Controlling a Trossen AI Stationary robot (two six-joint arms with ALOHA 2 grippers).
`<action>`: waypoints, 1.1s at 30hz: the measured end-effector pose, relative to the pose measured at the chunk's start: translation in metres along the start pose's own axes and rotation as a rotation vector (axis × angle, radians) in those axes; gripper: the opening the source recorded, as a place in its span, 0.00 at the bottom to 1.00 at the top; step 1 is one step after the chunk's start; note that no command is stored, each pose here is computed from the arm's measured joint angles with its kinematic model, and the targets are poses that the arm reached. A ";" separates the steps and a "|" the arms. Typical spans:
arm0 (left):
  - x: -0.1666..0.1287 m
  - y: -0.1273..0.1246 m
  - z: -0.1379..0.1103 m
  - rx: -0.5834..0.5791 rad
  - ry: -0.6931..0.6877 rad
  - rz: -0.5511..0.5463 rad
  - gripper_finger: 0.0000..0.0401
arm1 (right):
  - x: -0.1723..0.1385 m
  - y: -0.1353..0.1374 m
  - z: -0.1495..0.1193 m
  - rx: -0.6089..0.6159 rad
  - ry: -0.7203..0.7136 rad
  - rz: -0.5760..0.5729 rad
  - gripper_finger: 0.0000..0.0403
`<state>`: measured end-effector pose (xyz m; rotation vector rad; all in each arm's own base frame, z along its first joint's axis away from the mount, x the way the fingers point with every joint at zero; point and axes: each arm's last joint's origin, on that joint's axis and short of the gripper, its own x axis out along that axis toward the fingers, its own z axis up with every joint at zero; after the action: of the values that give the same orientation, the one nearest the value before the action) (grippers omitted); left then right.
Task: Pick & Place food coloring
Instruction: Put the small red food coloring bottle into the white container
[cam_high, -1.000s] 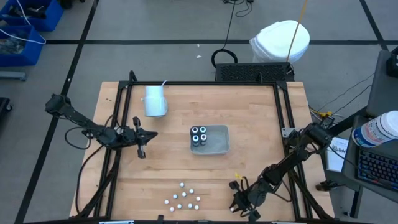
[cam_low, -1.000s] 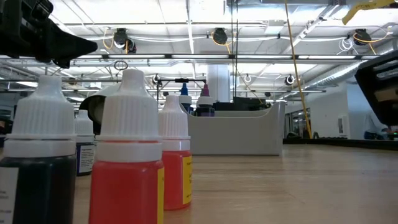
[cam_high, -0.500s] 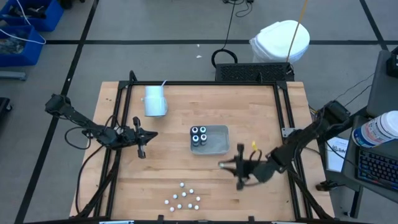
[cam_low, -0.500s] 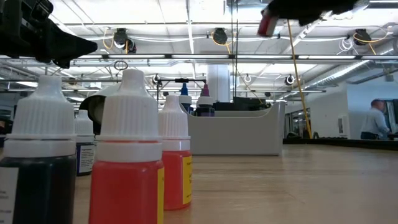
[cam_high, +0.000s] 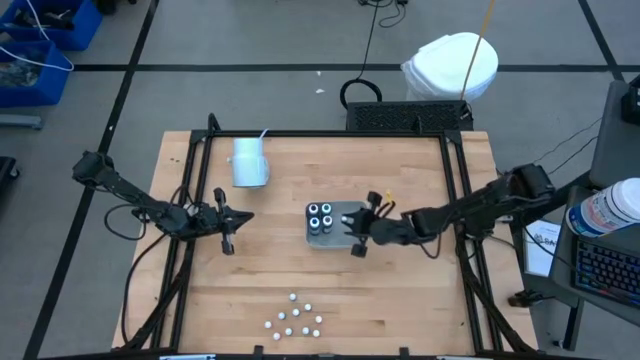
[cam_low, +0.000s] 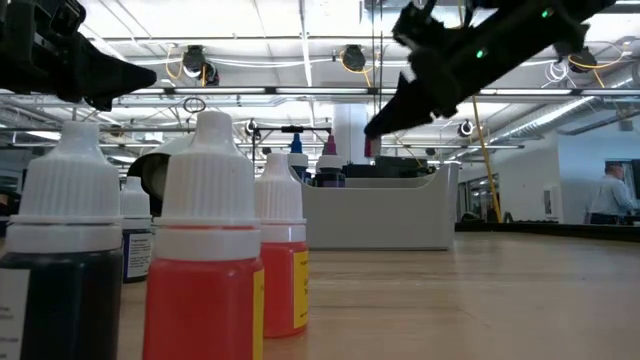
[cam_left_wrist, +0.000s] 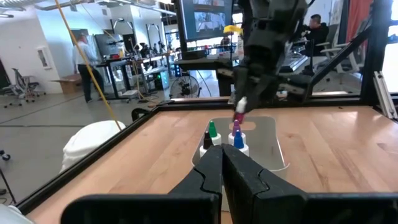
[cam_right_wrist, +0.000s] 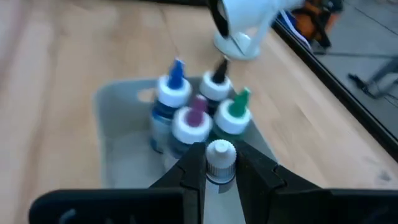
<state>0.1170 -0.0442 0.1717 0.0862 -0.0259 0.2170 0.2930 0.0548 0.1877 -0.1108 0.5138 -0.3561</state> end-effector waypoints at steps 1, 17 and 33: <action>0.000 0.000 0.000 0.000 0.000 0.000 0.05 | 0.003 -0.001 -0.002 0.005 0.010 -0.007 0.12; 0.000 0.000 -0.001 -0.006 0.010 -0.001 0.05 | 0.034 0.006 -0.026 0.074 0.077 0.009 0.12; 0.000 0.000 -0.001 -0.010 0.009 0.000 0.05 | 0.050 0.008 -0.042 0.072 0.116 -0.011 0.12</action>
<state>0.1171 -0.0442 0.1707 0.0750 -0.0177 0.2169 0.3155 0.0439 0.1268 -0.0232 0.6148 -0.3932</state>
